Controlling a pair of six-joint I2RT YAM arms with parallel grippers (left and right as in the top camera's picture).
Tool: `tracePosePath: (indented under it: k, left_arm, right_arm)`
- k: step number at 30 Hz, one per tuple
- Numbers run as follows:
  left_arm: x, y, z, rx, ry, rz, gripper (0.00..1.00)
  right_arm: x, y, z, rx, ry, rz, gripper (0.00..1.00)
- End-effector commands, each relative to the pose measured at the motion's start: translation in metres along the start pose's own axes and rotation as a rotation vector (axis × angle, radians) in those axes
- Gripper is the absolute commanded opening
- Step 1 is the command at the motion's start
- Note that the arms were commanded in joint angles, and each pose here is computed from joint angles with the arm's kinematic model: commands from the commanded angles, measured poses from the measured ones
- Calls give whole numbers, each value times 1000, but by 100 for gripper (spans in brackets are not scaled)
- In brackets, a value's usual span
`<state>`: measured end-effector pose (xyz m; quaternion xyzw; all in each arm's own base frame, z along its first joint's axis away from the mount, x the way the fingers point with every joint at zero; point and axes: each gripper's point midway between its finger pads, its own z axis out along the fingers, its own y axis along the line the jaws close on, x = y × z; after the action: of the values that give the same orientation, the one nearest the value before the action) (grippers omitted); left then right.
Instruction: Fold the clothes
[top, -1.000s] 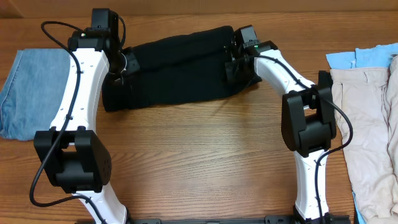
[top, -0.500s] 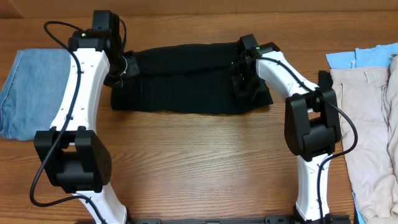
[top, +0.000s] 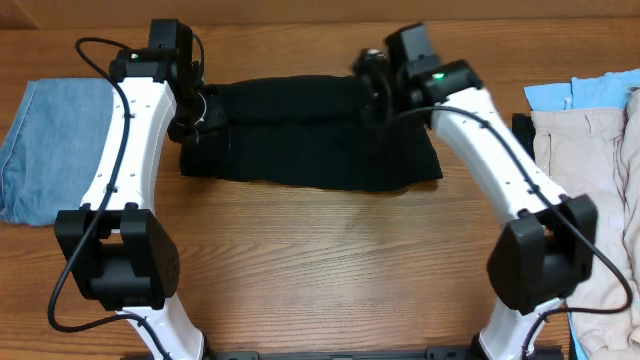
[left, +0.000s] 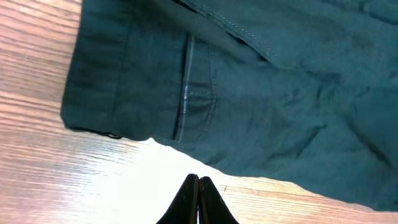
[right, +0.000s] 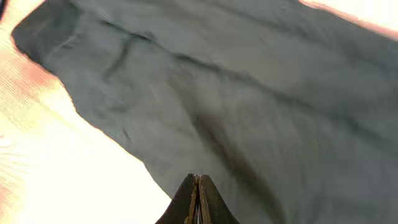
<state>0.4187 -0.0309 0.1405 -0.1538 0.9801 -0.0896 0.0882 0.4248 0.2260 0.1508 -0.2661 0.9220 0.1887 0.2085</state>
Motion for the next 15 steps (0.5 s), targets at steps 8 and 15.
tracePosePath:
  k: [8,15]
  left_arm:
    - [1,-10,3,37,15,28,10]
    - [0,-10,3,37,11,29,10]
  right_arm:
    - [-13,61,118,-16,-33,-410,4]
    - [-7,49,168,-15,-47,-407,4]
